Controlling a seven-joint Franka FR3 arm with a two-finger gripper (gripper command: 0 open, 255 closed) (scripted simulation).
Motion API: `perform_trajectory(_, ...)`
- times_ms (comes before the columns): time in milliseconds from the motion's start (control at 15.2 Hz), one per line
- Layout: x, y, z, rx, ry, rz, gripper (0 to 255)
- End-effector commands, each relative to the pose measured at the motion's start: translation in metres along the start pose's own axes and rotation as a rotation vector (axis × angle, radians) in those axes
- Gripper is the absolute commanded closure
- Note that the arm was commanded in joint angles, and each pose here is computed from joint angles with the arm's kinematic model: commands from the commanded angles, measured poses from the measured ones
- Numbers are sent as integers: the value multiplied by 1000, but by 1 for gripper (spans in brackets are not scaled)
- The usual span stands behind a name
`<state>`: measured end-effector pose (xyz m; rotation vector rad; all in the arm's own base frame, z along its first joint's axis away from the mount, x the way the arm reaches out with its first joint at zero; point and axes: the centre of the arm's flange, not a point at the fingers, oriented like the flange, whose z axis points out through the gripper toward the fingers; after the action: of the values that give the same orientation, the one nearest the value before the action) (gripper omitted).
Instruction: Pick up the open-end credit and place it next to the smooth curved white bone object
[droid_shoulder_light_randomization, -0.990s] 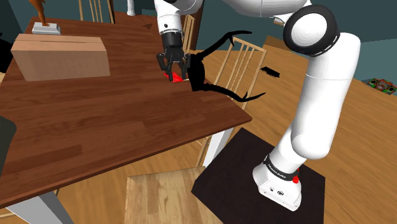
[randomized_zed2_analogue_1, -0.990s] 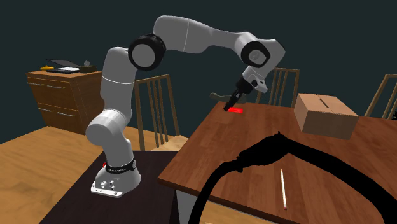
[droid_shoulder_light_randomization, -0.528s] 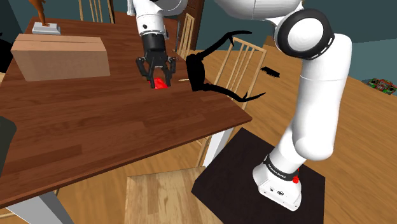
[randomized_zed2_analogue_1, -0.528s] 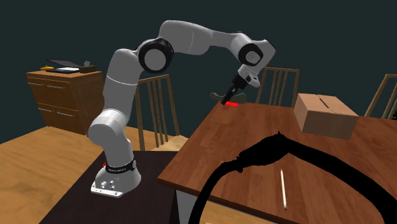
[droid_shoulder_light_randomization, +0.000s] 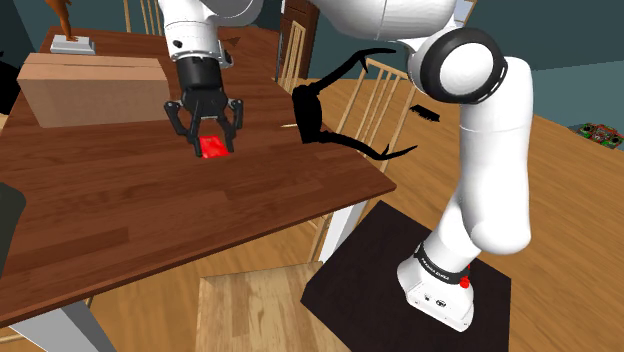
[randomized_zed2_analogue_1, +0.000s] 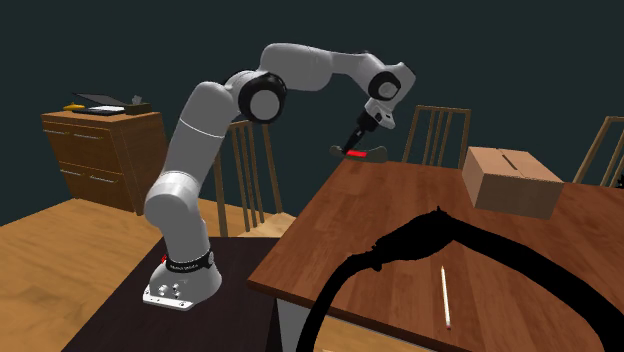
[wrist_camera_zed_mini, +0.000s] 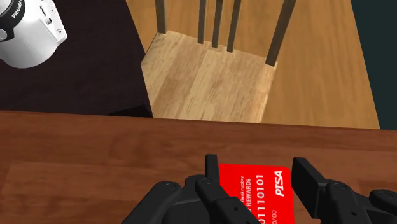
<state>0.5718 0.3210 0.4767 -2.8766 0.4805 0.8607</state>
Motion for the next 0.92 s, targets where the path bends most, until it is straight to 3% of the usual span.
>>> perform_trajectory(0,-8,-25,3,1,0,1,255)
perform_trajectory(462,-37,-110,22,1,0,1,255)
perform_trajectory(858,-20,-110,48,1,0,1,255)
